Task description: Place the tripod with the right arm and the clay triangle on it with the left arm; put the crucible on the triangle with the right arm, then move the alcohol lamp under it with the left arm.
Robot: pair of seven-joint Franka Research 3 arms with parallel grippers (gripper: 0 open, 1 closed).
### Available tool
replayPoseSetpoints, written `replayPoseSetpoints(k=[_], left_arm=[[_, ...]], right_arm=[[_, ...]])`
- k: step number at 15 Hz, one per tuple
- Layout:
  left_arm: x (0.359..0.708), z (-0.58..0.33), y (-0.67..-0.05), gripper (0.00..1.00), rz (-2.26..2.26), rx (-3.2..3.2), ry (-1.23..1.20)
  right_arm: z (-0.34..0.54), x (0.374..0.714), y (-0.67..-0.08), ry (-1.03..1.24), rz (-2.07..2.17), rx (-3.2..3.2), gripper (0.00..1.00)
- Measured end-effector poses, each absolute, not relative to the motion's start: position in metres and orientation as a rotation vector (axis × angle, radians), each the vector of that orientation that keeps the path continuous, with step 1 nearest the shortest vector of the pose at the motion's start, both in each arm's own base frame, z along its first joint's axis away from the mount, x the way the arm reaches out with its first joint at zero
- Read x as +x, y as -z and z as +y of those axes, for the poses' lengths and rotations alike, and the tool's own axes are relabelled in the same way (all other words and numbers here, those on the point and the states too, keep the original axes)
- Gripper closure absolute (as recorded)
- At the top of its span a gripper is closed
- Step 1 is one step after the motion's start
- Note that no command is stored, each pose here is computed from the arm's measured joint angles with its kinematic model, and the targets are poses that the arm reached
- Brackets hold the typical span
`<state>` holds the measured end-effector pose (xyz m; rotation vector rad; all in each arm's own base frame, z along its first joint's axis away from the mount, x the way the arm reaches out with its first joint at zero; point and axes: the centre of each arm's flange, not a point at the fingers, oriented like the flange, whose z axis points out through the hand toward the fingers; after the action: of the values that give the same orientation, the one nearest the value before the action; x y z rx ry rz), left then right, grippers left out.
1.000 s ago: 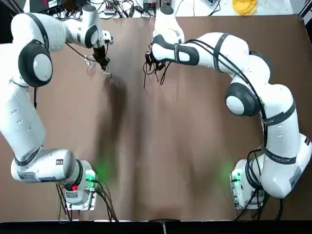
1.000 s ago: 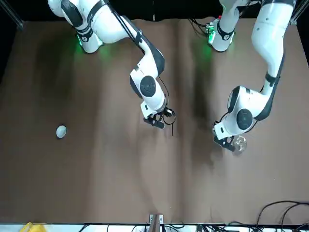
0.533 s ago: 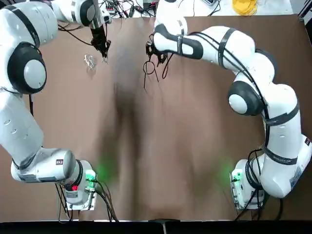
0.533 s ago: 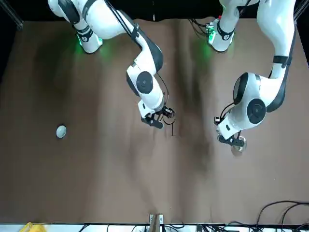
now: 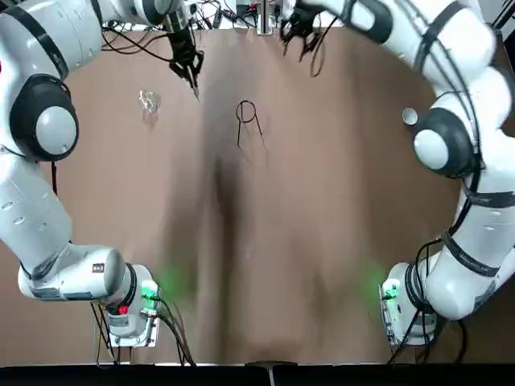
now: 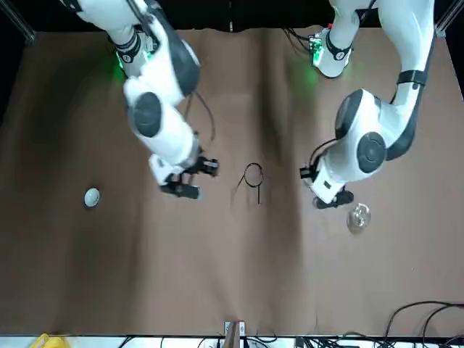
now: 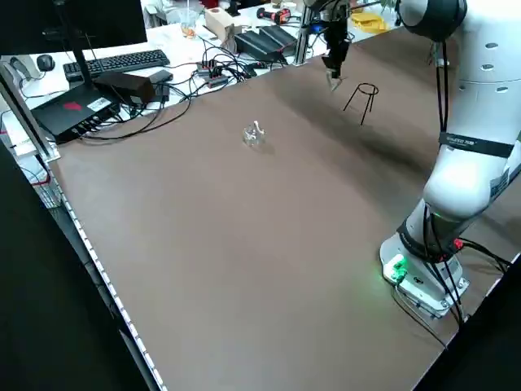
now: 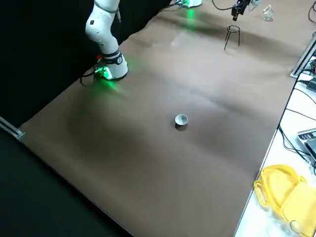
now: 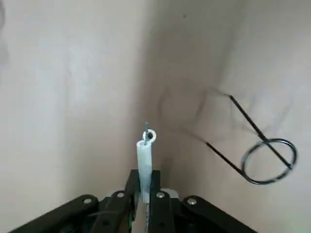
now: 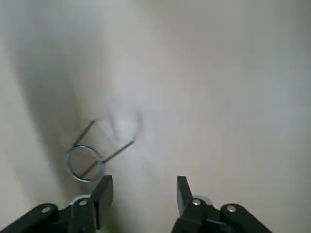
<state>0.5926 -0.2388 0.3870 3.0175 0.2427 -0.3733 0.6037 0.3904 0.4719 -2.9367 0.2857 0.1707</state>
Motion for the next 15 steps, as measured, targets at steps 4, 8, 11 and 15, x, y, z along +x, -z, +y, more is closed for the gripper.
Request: replayPoseSetpoints(k=[4,8,11,15], left_arm=[[0.568,-0.296,-0.391,0.87,0.338,2.984,0.415],[0.557,-0.351,-0.406,0.87,0.426,2.929,0.327],[0.557,-0.375,-0.409,0.87,0.475,2.877,0.254],[0.552,-0.409,-0.399,0.87,0.503,2.808,0.185]], right_arm=[[0.306,0.618,-0.518,-0.172,0.112,-3.008,0.39],[0.205,0.632,-0.545,-0.187,-0.057,-3.026,0.38],[0.161,0.635,-0.542,-0.199,-0.115,-3.033,0.38],[0.121,0.635,-0.533,-0.227,-0.159,-3.03,0.38]])
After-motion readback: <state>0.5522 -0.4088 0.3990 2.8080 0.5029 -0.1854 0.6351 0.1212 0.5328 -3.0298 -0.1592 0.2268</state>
